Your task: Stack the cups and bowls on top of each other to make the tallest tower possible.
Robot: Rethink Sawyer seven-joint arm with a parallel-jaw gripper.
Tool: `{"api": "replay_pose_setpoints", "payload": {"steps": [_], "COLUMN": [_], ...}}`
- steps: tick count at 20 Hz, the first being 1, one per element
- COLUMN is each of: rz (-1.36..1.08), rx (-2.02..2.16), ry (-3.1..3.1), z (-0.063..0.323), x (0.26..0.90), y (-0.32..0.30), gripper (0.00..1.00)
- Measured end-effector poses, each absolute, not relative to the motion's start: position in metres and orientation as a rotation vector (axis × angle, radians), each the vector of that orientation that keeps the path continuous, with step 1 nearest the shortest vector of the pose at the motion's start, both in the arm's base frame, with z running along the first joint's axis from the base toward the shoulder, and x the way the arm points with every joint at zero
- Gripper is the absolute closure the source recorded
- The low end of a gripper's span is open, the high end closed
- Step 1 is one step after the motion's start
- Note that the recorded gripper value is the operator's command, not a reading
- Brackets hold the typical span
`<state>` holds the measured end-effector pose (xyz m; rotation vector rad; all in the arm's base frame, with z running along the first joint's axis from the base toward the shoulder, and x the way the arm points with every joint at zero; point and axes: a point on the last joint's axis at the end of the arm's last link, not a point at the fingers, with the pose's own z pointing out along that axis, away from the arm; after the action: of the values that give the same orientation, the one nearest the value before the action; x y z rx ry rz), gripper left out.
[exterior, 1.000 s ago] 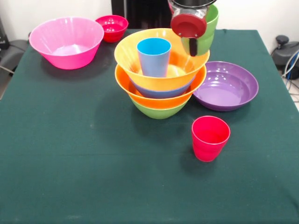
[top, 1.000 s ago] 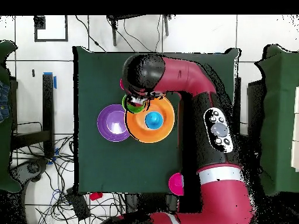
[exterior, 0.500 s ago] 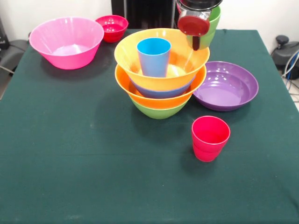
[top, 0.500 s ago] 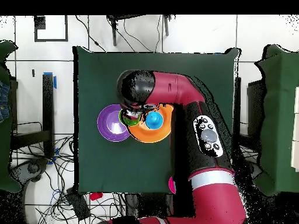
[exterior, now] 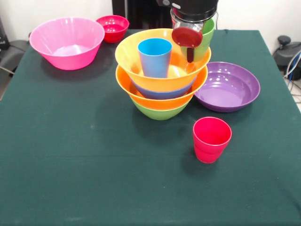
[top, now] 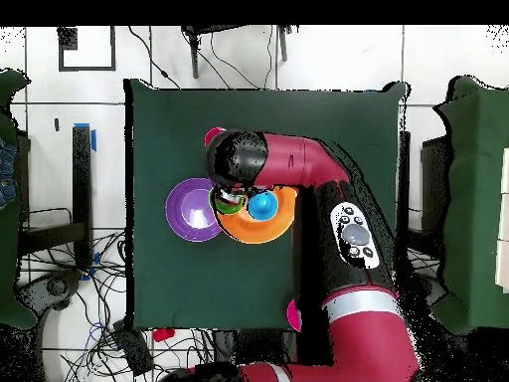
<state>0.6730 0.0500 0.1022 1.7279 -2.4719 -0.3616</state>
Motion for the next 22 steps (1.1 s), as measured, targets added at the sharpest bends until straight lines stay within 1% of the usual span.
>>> {"api": "replay_pose_setpoints", "payload": {"steps": [15, 22], "rz": [-0.378, -0.385], "rx": [1.712, 1.701], "ry": [-2.458, -2.467], "z": [0.089, 0.074], "x": [0.666, 0.663], "y": [0.048, 0.045], "gripper": [1.00, 1.00]}}
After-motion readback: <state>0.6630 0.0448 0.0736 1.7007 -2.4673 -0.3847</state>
